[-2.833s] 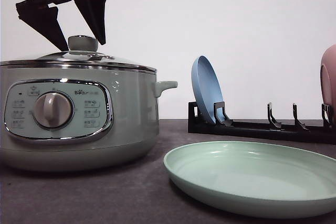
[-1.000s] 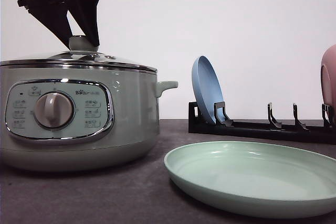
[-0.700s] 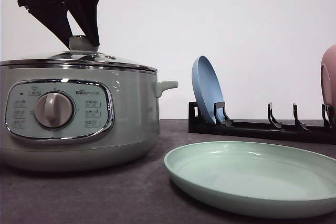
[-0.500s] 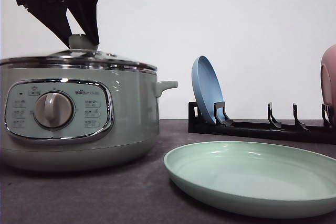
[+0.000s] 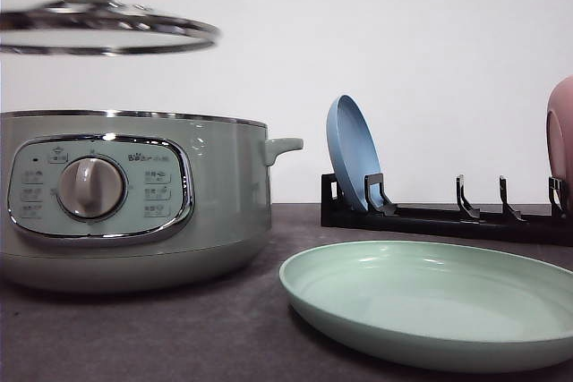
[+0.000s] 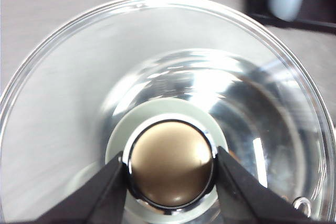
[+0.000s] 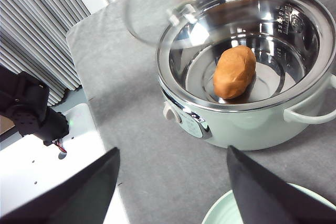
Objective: Transfer potato from steamer to green plate
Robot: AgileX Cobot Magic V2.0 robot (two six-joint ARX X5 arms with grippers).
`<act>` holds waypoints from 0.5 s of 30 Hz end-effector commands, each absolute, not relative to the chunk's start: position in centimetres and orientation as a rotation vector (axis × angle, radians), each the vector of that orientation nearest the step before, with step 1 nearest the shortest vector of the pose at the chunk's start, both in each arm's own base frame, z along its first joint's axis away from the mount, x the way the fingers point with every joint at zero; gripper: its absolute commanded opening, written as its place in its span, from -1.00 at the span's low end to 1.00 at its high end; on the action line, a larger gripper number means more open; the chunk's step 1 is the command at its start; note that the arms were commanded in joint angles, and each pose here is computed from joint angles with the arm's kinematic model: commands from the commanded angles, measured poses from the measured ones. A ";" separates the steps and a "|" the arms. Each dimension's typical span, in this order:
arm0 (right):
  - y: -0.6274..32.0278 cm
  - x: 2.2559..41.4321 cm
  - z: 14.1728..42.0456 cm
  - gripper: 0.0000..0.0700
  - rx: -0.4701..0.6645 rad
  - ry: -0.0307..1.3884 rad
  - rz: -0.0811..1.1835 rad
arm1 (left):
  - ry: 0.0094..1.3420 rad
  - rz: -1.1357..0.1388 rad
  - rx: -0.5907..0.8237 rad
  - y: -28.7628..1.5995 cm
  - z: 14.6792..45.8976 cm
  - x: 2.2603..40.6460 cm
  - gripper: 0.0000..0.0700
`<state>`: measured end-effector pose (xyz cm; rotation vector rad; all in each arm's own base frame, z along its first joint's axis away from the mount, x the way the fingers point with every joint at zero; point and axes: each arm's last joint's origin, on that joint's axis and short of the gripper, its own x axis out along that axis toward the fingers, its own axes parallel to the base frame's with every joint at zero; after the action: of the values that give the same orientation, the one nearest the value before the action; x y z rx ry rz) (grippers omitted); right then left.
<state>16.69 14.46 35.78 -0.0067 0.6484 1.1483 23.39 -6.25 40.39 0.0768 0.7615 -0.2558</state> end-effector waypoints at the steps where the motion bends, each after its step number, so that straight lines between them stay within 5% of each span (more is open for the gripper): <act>1: 14.7 16.8 36.3 0.15 0.004 0.637 1.152 | 0.677 -0.234 0.064 -5.4 42.1 22.6 -1.00; 15: 14.7 16.9 36.3 0.15 0.020 0.653 1.108 | 0.689 0.051 0.020 0.6 42.8 20.8 -1.00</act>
<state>16.76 14.42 35.75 0.0080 0.6615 1.1095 20.94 0.50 41.56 0.0078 0.7650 0.0469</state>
